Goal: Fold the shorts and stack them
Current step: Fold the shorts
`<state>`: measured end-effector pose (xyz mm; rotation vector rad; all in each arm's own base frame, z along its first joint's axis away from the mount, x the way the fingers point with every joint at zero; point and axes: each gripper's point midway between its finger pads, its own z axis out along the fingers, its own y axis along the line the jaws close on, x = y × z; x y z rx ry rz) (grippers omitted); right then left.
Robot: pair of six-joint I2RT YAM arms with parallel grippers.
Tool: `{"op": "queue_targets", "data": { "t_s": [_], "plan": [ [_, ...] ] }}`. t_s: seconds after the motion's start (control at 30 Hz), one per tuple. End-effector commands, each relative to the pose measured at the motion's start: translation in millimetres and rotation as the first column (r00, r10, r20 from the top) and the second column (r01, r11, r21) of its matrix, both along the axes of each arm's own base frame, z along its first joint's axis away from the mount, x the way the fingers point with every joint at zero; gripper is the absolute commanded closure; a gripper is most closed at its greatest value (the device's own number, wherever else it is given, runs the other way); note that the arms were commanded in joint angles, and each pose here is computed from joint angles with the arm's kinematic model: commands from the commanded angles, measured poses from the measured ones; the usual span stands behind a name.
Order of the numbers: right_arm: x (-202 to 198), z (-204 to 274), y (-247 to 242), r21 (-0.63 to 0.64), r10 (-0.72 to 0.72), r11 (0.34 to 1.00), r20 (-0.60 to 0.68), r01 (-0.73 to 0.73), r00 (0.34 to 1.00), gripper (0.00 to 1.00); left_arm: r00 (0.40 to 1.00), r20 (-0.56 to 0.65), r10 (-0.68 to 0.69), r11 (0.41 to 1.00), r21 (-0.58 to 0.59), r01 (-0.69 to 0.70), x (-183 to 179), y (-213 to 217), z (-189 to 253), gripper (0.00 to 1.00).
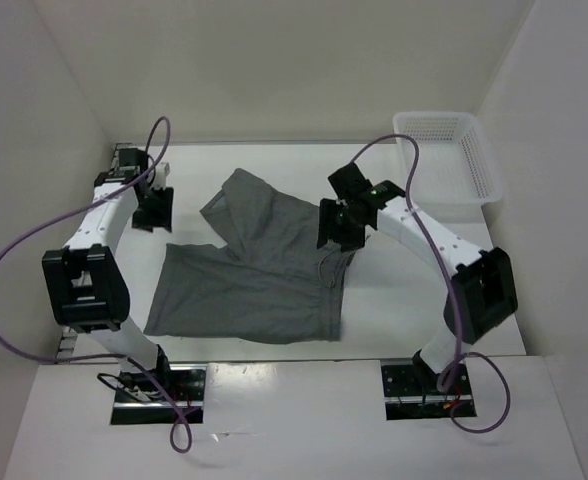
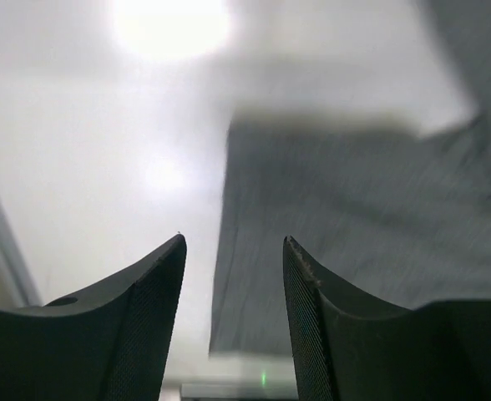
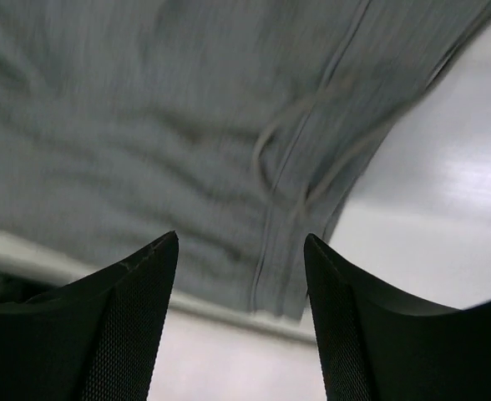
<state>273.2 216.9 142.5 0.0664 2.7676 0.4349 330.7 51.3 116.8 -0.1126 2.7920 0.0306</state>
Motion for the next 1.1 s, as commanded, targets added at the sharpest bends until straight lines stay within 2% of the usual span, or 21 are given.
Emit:
{"op": "queue_targets", "data": {
  "t_s": [0.0, 0.07, 0.17, 0.27, 0.33, 0.47, 0.53, 0.67, 0.73, 0.8, 0.87, 0.9, 0.97, 1.0, 1.07],
  "plan": [
    [80.1, 8.6, -18.8, -0.043, -0.055, 0.997, 0.180, 0.063, 0.982, 0.33, 0.963, 0.234, -0.133, 0.990, -0.022, 0.142, 89.5, -42.5, 0.2, 0.42],
    [119.8, 2.4, -32.1, -0.057, -0.124, 0.988, 0.220, 0.140, 0.967, 0.34, 0.936, 0.287, -0.203, 0.975, -0.032, 0.222, 122.1, -75.0, -9.0, 0.44],
    [152.7, -16.1, -52.6, -0.089, -0.191, 0.972, 0.224, 0.216, 0.956, 0.34, 0.912, 0.319, -0.259, 0.957, -0.041, 0.286, 154.7, -105.2, -12.5, 0.44],
    [172.6, -38.3, -78.7, -0.150, -0.234, 0.951, 0.216, 0.269, 0.948, 0.34, 0.914, 0.305, -0.267, 0.959, -0.009, 0.283, 181.4, -111.5, -52.9, 0.44],
    [181.5, -43.2, -85.4, -0.158, -0.242, 0.948, 0.213, 0.277, 0.947, 0.33, 0.911, 0.315, -0.267, 0.959, -0.007, 0.284, 194.1, -112.7, -55.0, 0.44],
    [176.8, -71.1, -80.0, -0.181, -0.192, 0.960, 0.133, 0.215, 0.972, 0.26, 0.920, 0.290, -0.264, 0.963, 0.019, 0.270, 198.7, -111.3, -75.6, 0.43],
    [160.9, -88.0, -79.5, -0.186, -0.172, 0.965, 0.076, 0.183, 0.982, 0.24, 0.926, 0.270, -0.265, 0.963, 0.015, 0.271, 192.5, -110.7, -83.3, 0.43],
    [142.9, -106.4, -70.3, -0.126, -0.152, 0.980, 0.031, 0.155, 0.988, 0.22, 0.933, 0.242, -0.268, 0.961, 0.003, 0.276, 182.1, -111.2, -97.0, 0.43],
    [136.3, -116.2, -72.1, -0.111, -0.163, 0.980, 0.005, 0.162, 0.987, 0.22, 0.937, 0.207, -0.280, 0.956, -0.033, 0.293, 170.9, -116.0, -103.3, 0.55],
    [132.3, -129.4, -72.4, -0.098, -0.162, 0.983, -0.033, 0.158, 0.986, 0.29, 0.937, 0.201, -0.286, 0.952, -0.052, 0.302, 168.2, -119.2, -103.9, 0.64],
    [131.0, -136.7, -74.7, -0.096, -0.166, 0.982, -0.055, 0.160, 0.985, 0.37, 0.942, 0.169, -0.290, 0.950, -0.068, 0.305, 155.0, -119.8, -106.2, 0.78],
    [131.4, -139.1, -78.3, -0.093, -0.183, 0.980, -0.057, 0.178, 0.981, 0.47, 0.942, 0.169, -0.290, 0.950, -0.068, 0.305, 154.9, -119.8, -106.2, 0.85],
    [131.5, -141.6, -82.6, -0.091, -0.202, 0.976, -0.060, 0.196, 0.977, 0.57, 0.943, 0.165, -0.290, 0.950, -0.069, 0.305, 146.1, -118.9, -102.8, 0.98],
    [130.4, -144.4, -89.5, -0.104, -0.217, 0.972, -0.064, 0.210, 0.974, 0.65, 0.942, 0.168, -0.290, 0.950, -0.068, 0.305, 144.0, -118.7, -99.9, 0.99],
    [135.5, -134.9, -90.0, -0.094, -0.220, 0.972, -0.025, 0.217, 0.975, 0.72, 0.942, 0.193, -0.274, 0.956, -0.055, 0.289, 144.7, -110.6, -85.8, 0.99]
  ]
}}
